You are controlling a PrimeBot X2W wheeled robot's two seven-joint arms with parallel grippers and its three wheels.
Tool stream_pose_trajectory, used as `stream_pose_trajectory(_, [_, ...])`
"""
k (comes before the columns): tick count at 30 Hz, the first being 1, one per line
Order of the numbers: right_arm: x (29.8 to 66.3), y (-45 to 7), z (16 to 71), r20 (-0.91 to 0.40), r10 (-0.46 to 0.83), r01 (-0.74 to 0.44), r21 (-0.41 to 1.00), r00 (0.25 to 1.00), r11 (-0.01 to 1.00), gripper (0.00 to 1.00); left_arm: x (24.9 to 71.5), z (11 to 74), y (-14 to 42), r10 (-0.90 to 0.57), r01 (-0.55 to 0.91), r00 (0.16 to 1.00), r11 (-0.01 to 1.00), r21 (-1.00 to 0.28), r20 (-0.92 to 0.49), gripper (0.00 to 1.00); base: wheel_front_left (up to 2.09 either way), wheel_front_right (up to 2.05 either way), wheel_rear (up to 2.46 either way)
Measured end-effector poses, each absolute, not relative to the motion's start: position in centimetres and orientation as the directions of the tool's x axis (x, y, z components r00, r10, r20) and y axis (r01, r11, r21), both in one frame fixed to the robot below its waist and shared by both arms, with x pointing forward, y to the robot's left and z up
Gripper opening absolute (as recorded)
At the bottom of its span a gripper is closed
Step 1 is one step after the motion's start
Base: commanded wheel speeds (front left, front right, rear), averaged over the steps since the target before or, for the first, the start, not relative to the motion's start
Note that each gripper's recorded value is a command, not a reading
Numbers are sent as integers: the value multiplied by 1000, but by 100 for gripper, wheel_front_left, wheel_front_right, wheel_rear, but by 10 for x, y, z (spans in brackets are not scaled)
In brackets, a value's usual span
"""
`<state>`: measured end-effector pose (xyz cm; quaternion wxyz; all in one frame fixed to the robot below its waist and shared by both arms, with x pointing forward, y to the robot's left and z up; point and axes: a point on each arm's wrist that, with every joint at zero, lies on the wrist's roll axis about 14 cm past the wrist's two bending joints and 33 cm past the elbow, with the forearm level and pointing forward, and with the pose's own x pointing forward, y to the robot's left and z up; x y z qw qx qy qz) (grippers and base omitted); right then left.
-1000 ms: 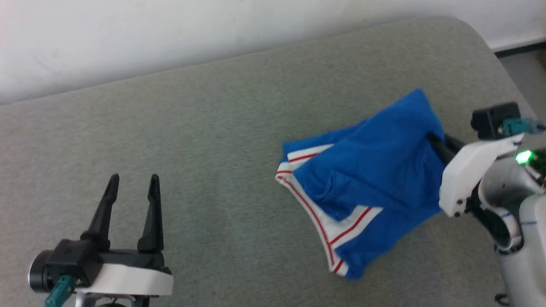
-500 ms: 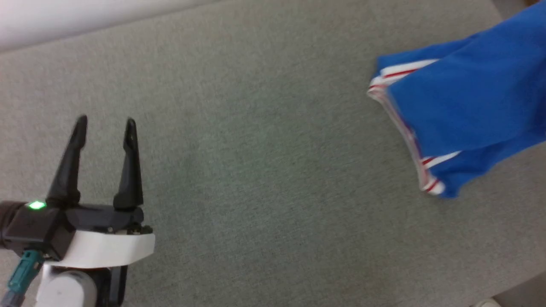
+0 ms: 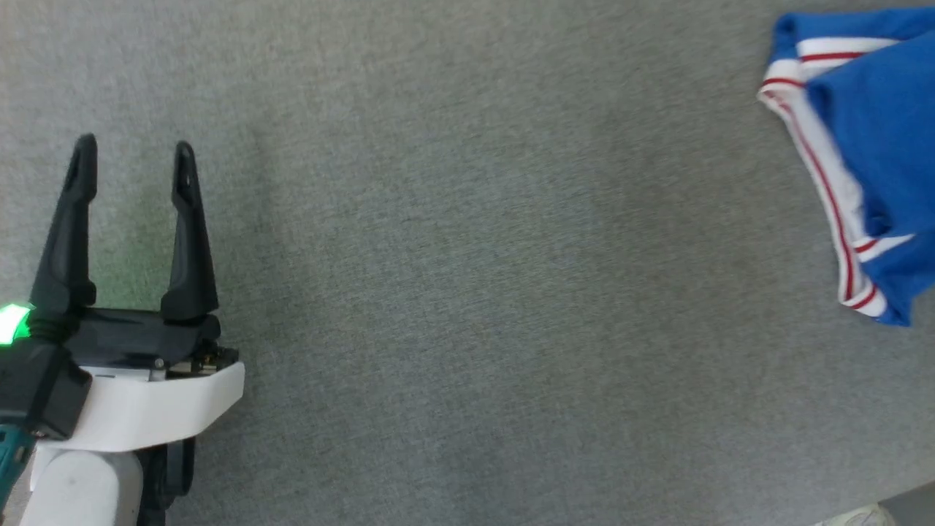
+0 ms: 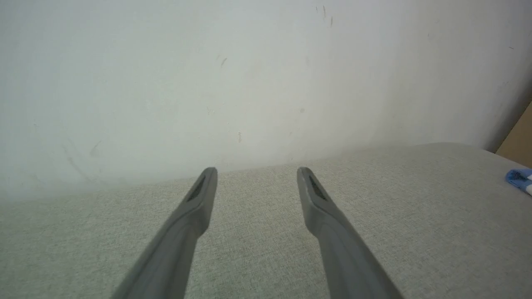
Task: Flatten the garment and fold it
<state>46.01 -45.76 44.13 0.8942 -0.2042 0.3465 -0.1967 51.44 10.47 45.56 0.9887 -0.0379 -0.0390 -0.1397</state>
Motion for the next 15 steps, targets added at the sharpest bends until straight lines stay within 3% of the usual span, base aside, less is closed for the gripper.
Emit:
stream_pose_trajectory(6, [452,-476,419,-566,-548,217,-547,616,808,0,517,451,111,-255,262,962,963,-67,101,100,0,0,0])
stream_pose_trajectory(7, [452,-477,417,-566,-552,222,-548,612,807,6,517,452,113,-251,259,962,964,-65,108,100,0,0,0])
stream_pose_trajectory(8, [452,-478,416,-564,-555,221,-551,612,804,62,517,453,113,-249,257,962,964,-67,111,100,0,0,0])
stream_pose_trajectory(9, [452,-479,416,-560,-556,217,-557,614,801,100,517,453,114,-246,254,963,965,-64,112,100,0,0,0])
stream_pose_trajectory(15, [455,-483,421,-532,-557,225,-563,638,795,100,517,463,123,-197,207,970,977,-57,143,100,0,0,0])
